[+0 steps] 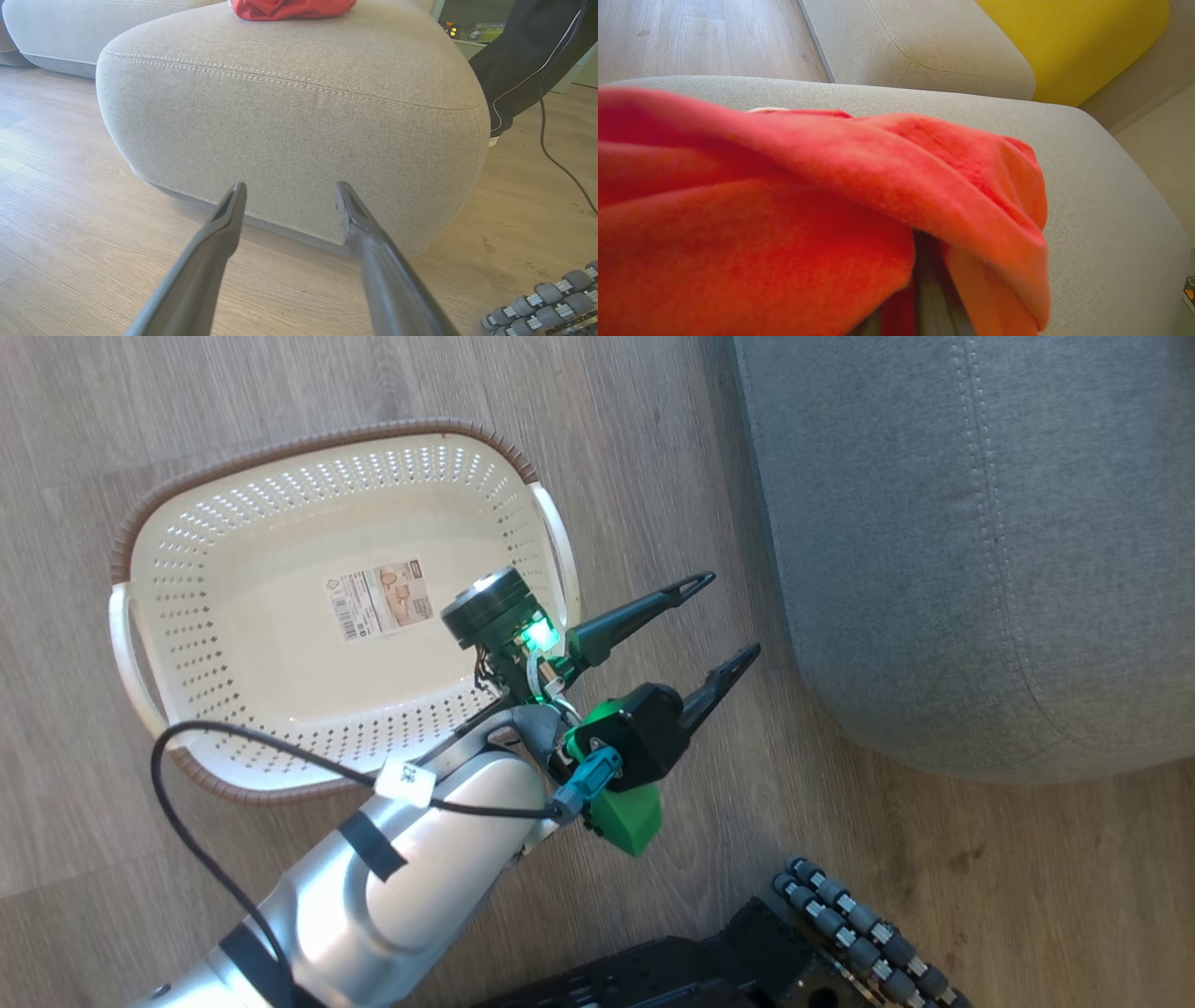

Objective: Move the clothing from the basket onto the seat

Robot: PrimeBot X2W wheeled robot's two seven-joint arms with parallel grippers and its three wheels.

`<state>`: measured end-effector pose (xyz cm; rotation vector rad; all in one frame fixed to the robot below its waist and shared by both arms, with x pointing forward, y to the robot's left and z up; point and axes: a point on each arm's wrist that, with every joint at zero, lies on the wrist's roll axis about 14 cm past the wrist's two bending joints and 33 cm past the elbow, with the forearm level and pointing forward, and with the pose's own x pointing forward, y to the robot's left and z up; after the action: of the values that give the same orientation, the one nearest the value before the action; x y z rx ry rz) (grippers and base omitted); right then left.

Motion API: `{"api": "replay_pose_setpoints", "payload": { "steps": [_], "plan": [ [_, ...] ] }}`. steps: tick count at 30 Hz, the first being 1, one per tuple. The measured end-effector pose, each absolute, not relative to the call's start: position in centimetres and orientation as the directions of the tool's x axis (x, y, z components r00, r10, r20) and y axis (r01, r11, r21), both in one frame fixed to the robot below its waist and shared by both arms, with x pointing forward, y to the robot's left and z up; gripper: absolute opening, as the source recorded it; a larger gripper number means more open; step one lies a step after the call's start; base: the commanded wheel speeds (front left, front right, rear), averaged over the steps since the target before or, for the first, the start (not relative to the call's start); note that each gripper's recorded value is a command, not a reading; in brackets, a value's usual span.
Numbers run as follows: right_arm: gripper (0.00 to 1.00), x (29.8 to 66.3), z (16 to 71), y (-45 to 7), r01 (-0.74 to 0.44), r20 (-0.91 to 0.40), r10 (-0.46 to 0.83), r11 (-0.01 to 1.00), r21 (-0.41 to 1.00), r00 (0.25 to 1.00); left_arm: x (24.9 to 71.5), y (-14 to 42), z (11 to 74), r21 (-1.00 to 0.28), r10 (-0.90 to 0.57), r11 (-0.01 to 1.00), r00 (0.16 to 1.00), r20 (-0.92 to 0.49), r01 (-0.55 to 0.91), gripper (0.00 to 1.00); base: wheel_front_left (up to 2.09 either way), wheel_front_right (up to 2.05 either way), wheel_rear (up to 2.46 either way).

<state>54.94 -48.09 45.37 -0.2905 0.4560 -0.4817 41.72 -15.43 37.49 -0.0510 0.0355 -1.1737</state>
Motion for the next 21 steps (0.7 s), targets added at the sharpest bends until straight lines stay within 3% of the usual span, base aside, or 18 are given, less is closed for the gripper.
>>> {"api": "replay_pose_setpoints", "payload": {
  "steps": [3,4,5,6,21],
  "plan": [
    [0.0,54.8,45.5,-48.0,0.377,-0.357,-0.501,0.852,-0.363,0.789,41.8,-15.5,38.2,-0.053,-0.921,0.389,0.39,0.015,0.92,1.0,0.0,0.0,0.0],
    [0.19,54.8,45.6,-47.9,0.375,-0.358,-0.499,0.853,-0.363,0.789,41.8,-15.5,38.5,-0.049,-0.921,0.388,0.39,0.021,0.92,1.0,0.0,0.0,0.0],
    [0.91,54.7,45.7,-47.9,0.375,-0.362,-0.499,0.854,-0.361,0.787,41.9,-15.5,38.8,-0.045,-0.92,0.389,0.39,0.026,0.92,1.0,0.0,0.0,0.0],
    [1.0,54.6,46.0,-47.9,0.379,-0.36,-0.499,0.855,-0.355,0.788,41.9,-15.5,39.1,-0.04,-0.92,0.389,0.39,0.03,0.92,1.0,0.0,0.0,0.0],
    [1.0,51.5,50.3,-47.2,0.36,-0.415,-0.481,0.87,-0.337,0.773,40.1,-15.1,44.2,-0.021,-0.9,0.431,0.431,0.068,0.902,1.0,0.0,0.0,0.0]
  ]
}}
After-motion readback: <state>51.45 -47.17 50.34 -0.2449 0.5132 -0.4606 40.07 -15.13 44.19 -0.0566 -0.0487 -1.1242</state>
